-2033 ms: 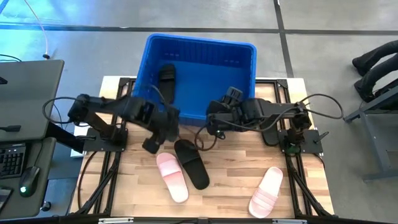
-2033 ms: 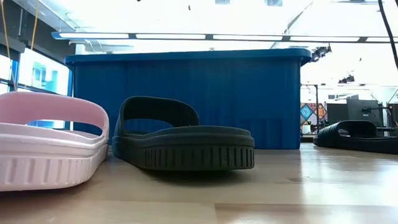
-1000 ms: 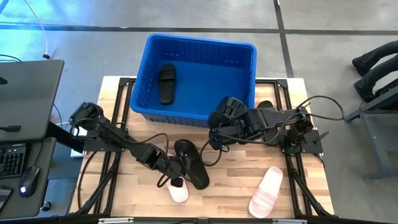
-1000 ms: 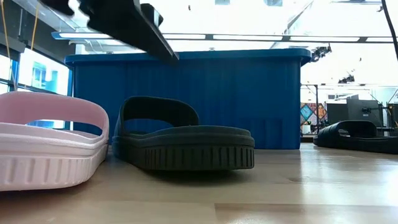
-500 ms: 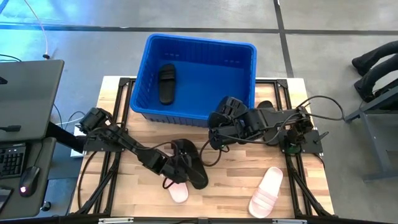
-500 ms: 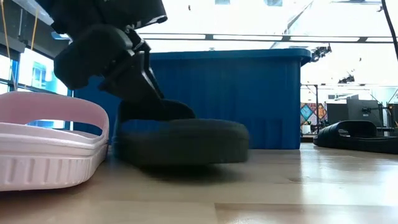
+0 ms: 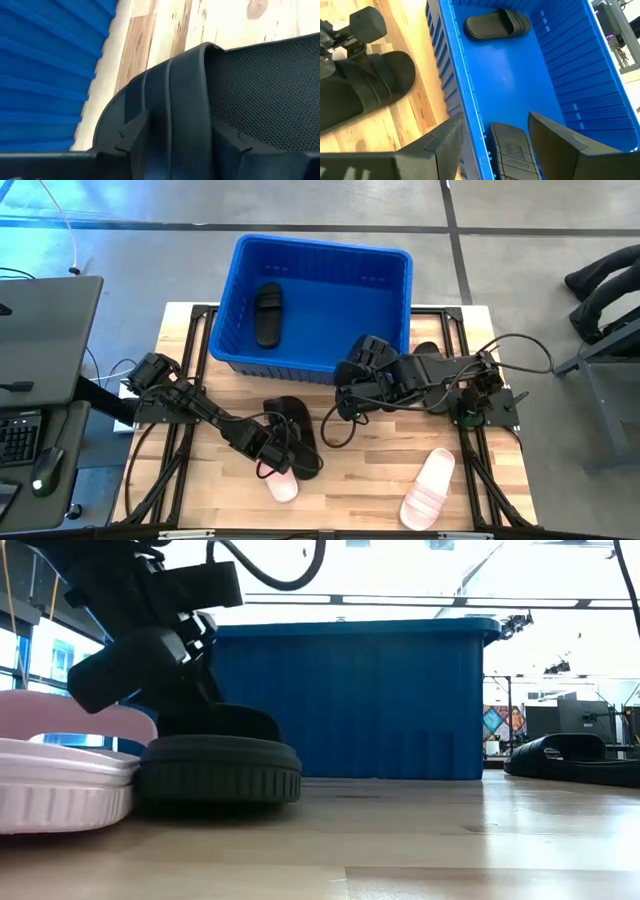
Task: Pick and place slides into bin
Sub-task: Put the black slide into the blue bin
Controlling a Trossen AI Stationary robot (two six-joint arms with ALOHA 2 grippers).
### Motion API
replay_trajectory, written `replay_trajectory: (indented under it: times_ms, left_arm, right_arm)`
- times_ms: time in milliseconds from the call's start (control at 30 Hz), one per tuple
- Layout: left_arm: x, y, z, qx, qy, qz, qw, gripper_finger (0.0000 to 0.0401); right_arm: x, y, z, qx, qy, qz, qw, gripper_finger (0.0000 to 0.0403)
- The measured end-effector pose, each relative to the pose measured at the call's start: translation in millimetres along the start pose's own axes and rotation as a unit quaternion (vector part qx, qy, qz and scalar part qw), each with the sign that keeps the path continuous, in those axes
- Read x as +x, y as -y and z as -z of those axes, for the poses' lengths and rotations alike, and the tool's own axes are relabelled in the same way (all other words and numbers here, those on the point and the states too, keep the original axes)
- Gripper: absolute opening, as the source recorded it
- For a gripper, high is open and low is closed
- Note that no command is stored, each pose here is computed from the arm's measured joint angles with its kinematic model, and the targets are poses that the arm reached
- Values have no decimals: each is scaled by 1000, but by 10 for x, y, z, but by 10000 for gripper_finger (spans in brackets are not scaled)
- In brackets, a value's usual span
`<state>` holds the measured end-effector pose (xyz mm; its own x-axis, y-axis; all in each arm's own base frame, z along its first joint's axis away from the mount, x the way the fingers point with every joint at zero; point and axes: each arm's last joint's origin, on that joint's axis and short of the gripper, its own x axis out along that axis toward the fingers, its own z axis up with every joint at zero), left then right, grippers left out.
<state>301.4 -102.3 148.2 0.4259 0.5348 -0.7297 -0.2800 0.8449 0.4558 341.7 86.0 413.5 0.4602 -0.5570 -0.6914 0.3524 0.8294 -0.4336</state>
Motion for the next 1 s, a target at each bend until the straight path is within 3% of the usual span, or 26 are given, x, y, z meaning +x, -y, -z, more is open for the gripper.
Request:
replay_trajectory:
  times_ms: [100,267,400,567,667,767,1000]
  left_arm:
    - [1,5,-8,14,4,3,1000,120]
    - [-13,24,-20,45,9,19,999,21]
    - [-140,65,-136,57,29,41,997,21]
    - [-571,95,-450,110,85,56,989,7]
    - [-912,47,-658,138,115,24,983,14]
    - [-1260,-121,-797,179,111,-41,977,8]
    - [-1852,-826,-1129,207,105,-192,954,7]
  right_arm:
    - [-1,-1,0,0,0,0,1000,209]
    - [0,1,0,0,1,2,1000,209]
    - [-1,3,-1,0,3,7,1000,209]
    - [0,12,-4,10,9,21,1000,209]
    - [0,10,-3,19,7,18,1000,208]
    - [-1,-22,1,24,6,14,1000,209]
    - [-20,-163,26,27,1,-5,1000,208]
